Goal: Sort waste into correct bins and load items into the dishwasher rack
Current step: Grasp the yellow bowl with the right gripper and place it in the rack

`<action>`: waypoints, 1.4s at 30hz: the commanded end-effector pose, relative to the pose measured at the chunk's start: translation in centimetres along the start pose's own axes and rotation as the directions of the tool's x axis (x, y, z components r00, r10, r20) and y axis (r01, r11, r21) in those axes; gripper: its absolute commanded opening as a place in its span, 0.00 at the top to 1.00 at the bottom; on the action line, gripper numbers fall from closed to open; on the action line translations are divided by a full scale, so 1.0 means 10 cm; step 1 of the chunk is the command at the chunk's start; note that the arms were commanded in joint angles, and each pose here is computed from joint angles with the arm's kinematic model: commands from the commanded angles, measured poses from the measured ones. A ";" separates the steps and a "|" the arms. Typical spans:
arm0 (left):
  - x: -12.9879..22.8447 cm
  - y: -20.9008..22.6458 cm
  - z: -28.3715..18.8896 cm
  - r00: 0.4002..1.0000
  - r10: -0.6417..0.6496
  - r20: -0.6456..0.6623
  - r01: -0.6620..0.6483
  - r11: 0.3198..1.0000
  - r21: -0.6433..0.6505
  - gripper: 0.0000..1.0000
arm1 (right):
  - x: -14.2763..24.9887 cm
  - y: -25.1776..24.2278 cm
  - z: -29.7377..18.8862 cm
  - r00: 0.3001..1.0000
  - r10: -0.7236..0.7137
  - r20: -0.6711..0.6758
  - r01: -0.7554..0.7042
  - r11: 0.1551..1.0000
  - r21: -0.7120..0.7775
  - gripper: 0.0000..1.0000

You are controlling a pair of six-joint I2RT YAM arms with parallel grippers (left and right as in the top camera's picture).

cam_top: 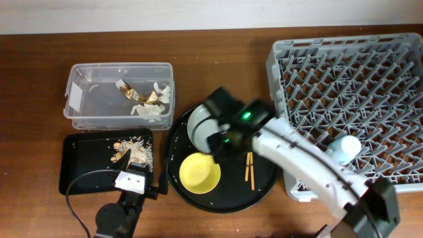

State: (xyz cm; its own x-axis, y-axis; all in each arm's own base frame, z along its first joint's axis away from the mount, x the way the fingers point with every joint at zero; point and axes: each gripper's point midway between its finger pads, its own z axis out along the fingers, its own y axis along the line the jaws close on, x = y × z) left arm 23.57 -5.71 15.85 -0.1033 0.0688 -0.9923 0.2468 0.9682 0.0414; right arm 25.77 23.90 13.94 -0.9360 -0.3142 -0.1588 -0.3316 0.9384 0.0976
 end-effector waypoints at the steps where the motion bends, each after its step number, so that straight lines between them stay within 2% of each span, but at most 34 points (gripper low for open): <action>1: 0.02 -0.01 0.01 1.000 -0.006 0.002 0.006 1.000 0.006 0.01 | 0.02 0.06 0.15 0.999 0.044 0.016 -0.045 0.995 0.084 0.25; 2: 0.02 -0.01 0.00 1.000 -0.006 0.003 0.006 1.000 0.006 0.01 | 0.11 0.24 0.32 0.996 0.049 -0.080 -0.049 0.999 -0.003 0.21; 4: 0.02 -0.01 0.00 1.000 -0.006 0.003 0.006 1.000 0.006 0.01 | 0.21 0.27 0.54 0.985 0.057 -0.164 -0.057 0.998 0.002 0.35; 7: 0.02 -0.01 0.00 1.000 -0.006 0.003 0.006 1.000 0.006 0.01 | 0.27 0.17 0.75 0.963 0.129 -0.237 -0.120 0.992 0.049 0.39; 12: 0.02 -0.01 0.00 1.000 -0.006 0.003 0.006 1.000 0.006 0.01 | 0.43 0.16 0.96 0.934 0.161 -0.319 -0.170 0.985 -0.001 0.50; 14: 0.02 -0.01 0.01 1.000 -0.006 0.002 0.006 1.000 0.006 0.01 | 0.53 0.18 1.07 0.924 0.160 -0.346 -0.182 0.983 -0.031 0.61; 17: 0.02 -0.01 0.00 1.000 -0.006 0.003 0.006 1.000 0.006 0.01 | 0.49 0.20 1.12 0.932 0.158 -0.327 -0.183 0.982 -0.046 0.96; 20: 0.02 -0.01 0.00 1.000 -0.006 0.003 0.006 1.000 0.006 0.01 | 0.48 0.18 1.04 0.941 0.137 -0.310 -0.161 0.986 -0.051 0.95; 22: 0.02 -0.01 0.01 1.000 -0.006 0.002 0.006 1.000 0.006 0.01 | 0.39 0.12 0.81 0.964 0.119 -0.238 -0.130 0.991 -0.031 0.96; 24: 0.02 -0.01 0.00 1.000 -0.007 0.003 0.007 1.000 0.006 0.01 | 0.17 -0.14 0.34 0.990 0.124 -0.063 -0.121 0.991 0.061 0.96; 25: 0.02 -0.01 0.00 1.000 -0.007 0.003 0.007 1.000 0.006 0.01 | 0.04 -0.42 -0.02 0.986 0.145 0.077 -0.155 0.977 0.145 0.96; 26: 0.02 -0.01 0.00 1.000 -0.006 0.003 0.006 1.000 0.006 0.00 | -0.07 -0.79 -0.42 0.957 0.170 0.237 -0.228 0.943 0.241 0.96; 27: 0.02 -0.01 0.00 1.000 -0.006 0.003 0.006 1.000 0.006 0.01 | -0.10 -1.04 -0.67 0.925 0.187 0.331 -0.289 0.911 0.293 0.96; 29: 0.02 -0.01 0.00 1.000 -0.006 0.003 0.006 1.000 0.006 0.01 | -0.06 -1.83 -1.31 0.796 0.259 0.548 -0.513 0.768 0.383 0.96; 31: 0.02 -0.01 0.01 1.000 -0.006 0.002 0.006 1.000 0.006 0.01 | 0.06 -2.40 -1.58 0.696 0.331 0.638 -0.668 0.624 0.405 0.96; 32: 0.02 -0.01 0.00 1.000 -0.006 0.003 0.006 1.000 0.006 0.01 | 0.14 -2.79 -1.68 0.625 0.371 0.687 -0.757 0.505 0.415 0.96; 34: 0.02 -0.01 0.01 1.000 -0.006 0.002 0.006 1.000 0.006 0.01 | 0.20 -3.26 -1.68 0.545 0.425 0.723 -0.833 0.371 0.410 0.96; 36: 0.02 -0.01 0.00 1.000 -0.006 0.003 0.006 1.000 0.006 0.00 | 0.22 -3.46 -1.57 0.556 0.431 0.711 -0.831 0.304 0.465 0.96; 42: 0.02 -0.01 0.00 1.000 -0.006 0.003 0.006 1.000 0.006 0.01 | 0.13 -3.79 -1.21 0.697 0.343 0.630 -0.694 0.100 0.713 0.96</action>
State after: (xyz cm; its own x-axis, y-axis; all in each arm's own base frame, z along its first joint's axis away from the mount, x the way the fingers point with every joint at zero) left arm 23.55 -5.72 15.90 -0.1007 0.0682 -0.9926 0.2470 0.9681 0.0415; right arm 35.58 -12.38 21.03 -0.6859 0.2815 -0.6711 0.6871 0.5542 -0.4698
